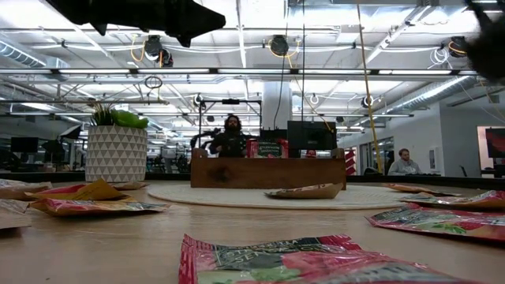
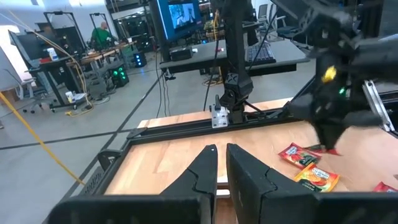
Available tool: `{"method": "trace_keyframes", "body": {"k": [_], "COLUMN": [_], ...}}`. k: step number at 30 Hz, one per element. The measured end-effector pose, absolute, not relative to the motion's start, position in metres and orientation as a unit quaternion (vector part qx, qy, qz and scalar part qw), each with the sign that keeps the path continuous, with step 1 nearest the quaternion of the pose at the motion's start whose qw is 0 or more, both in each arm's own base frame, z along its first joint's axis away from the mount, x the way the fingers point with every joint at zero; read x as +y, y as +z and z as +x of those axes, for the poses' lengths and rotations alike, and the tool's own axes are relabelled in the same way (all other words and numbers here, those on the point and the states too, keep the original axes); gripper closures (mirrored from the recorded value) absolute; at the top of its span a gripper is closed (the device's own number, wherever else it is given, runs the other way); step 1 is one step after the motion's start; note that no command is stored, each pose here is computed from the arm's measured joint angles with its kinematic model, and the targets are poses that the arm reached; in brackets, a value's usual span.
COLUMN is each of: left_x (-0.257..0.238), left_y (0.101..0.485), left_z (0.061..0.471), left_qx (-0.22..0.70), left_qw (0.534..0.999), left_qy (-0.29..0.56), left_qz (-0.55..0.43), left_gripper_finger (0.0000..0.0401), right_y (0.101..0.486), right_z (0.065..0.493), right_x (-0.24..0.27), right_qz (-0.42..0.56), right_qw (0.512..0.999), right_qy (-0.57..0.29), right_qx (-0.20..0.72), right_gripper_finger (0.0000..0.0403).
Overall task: Pick & Place Tea
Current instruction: Put the red tea bag into the middle section of the wooden organizer
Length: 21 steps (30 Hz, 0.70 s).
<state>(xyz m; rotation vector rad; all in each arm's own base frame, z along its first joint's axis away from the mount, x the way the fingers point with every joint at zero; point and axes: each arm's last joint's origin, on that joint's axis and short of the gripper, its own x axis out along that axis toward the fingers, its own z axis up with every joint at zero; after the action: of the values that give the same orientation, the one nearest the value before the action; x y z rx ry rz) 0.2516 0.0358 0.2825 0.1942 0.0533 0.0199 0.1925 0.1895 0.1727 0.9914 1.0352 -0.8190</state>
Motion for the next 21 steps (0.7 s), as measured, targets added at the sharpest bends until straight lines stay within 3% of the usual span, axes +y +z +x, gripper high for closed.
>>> {"method": "trace_keyframes", "body": {"k": [5,8,14,21], "left_x": [0.036,0.036,0.036,0.036], "left_y": [0.282,0.283,0.283,0.283], "left_z": [0.252,0.252,0.252,0.252], "left_qx": [0.027,0.027,0.025,0.024], "left_qw": [0.995,0.995,0.995,0.995], "left_qy": [0.010,0.010,0.010,0.010], "left_qz": [0.097,0.097,0.097,0.098], "left_gripper_finger": [0.0359,0.0359,0.0359,0.0359], "right_y": [0.184,0.187,0.170,0.140], "right_z": [0.214,0.228,0.252,0.265], "right_x": [0.176,0.161,0.122,0.073], "right_qz": [0.334,0.261,0.121,0.059], "right_qw": [0.791,0.835,0.883,0.916], "right_qy": [-0.323,-0.311,-0.307,-0.284], "right_qx": [0.397,0.372,0.333,0.277], "right_gripper_finger": [0.0393,0.0394,0.0391,0.0392]}}
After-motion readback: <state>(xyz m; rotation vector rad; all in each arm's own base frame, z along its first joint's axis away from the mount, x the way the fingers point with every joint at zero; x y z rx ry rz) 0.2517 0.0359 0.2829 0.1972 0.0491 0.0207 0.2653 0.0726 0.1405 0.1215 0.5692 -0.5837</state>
